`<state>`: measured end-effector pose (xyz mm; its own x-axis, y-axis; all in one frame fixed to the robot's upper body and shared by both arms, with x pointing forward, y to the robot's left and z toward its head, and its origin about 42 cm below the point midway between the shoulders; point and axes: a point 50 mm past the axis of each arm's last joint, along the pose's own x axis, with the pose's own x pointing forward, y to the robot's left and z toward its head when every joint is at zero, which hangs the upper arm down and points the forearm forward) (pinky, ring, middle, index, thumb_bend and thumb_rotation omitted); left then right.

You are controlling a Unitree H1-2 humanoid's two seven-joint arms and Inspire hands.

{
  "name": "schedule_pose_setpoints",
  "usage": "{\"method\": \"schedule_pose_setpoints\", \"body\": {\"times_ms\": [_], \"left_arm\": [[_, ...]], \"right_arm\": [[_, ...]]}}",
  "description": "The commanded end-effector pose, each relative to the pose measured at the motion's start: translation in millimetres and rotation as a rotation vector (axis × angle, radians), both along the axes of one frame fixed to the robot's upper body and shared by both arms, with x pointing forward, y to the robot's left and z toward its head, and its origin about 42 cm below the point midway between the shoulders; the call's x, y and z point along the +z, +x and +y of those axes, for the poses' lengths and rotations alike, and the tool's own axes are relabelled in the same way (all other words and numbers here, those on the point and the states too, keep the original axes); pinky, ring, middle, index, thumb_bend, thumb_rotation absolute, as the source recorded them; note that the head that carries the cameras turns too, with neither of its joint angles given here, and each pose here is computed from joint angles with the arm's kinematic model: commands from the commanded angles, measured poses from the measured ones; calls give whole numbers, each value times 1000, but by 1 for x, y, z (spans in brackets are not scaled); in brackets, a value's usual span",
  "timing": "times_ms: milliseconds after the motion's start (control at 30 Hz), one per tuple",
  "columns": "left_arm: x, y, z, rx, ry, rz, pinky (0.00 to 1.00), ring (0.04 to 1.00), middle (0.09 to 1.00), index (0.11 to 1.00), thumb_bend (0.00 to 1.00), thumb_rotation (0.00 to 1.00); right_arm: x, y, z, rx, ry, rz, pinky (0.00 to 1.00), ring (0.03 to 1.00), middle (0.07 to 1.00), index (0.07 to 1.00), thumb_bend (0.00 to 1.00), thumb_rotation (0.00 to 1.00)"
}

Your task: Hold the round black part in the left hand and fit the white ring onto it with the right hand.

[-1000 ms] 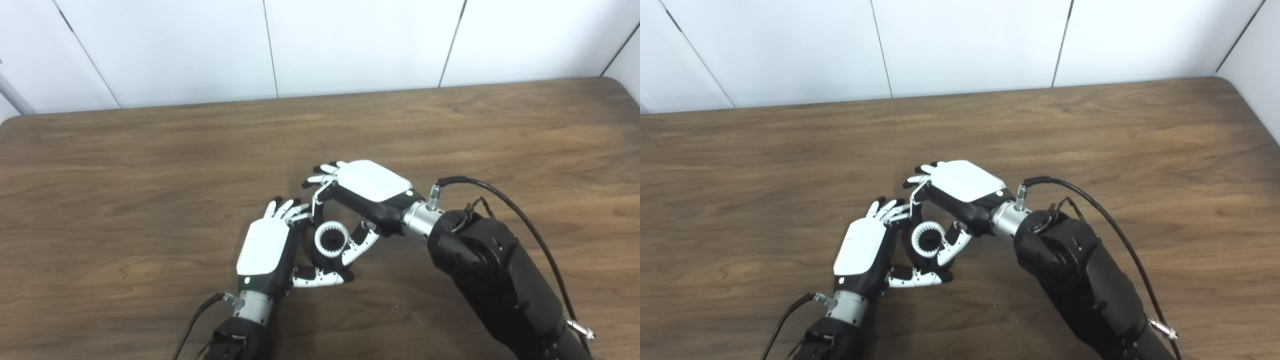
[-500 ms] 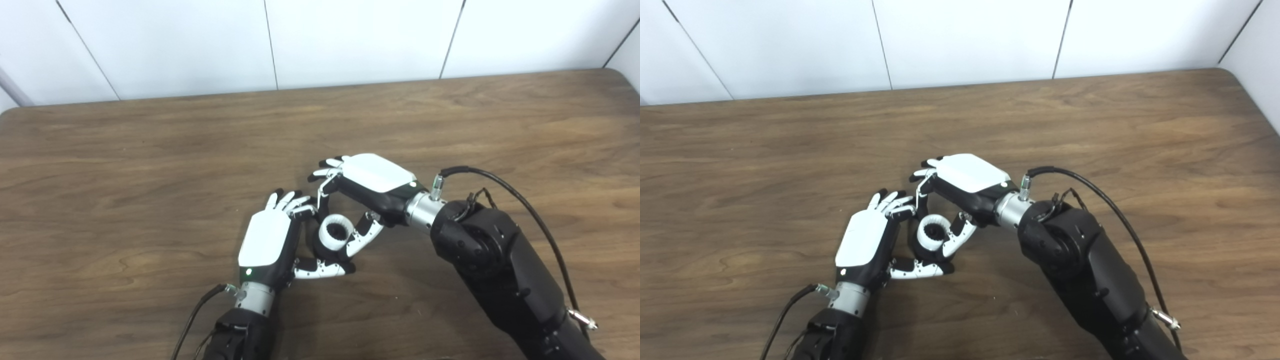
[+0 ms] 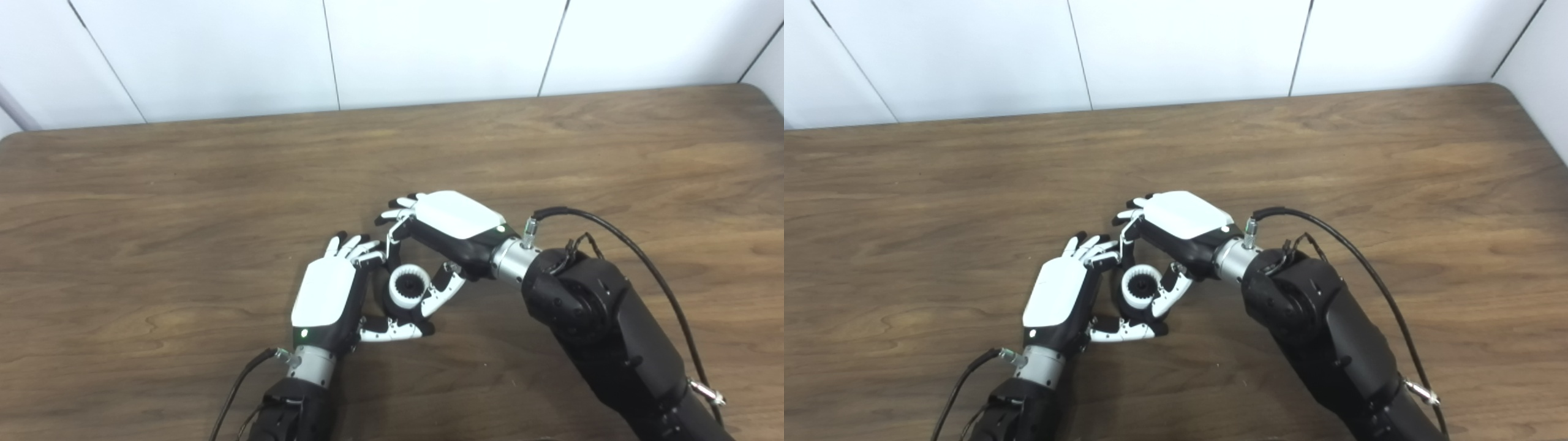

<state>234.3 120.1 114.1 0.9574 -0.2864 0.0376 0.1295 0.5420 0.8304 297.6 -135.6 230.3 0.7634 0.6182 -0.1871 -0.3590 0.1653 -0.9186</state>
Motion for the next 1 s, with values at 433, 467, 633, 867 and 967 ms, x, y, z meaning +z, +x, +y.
{"method": "schedule_pose_setpoints", "body": {"times_ms": [433, 467, 633, 867, 967], "left_arm": [[-12, -6, -5, -29, 37, 74, 993, 906, 817, 486, 517, 51], [-12, -6, -5, -29, 37, 74, 993, 906, 817, 486, 517, 51], [-13, -7, -5, -27, 33, 78, 995, 909, 817, 486, 518, 51], [-11, -6, -5, -27, 29, 81, 998, 910, 821, 486, 519, 50], [-12, -6, -5, -31, 31, 79, 1000, 910, 822, 485, 519, 50]], "right_arm": [[9, 3, 2, 18, -1, -61, 999, 953, 883, 488, 524, 141], [9, 4, 1, 16, -6, -61, 997, 953, 883, 490, 524, 144], [9, 3, -3, 0, -17, -54, 999, 963, 902, 494, 523, 154], [10, 4, -8, -11, -12, -59, 993, 979, 931, 670, 942, 280], [13, 5, -9, -18, -11, -59, 994, 984, 935, 674, 974, 277]]}}
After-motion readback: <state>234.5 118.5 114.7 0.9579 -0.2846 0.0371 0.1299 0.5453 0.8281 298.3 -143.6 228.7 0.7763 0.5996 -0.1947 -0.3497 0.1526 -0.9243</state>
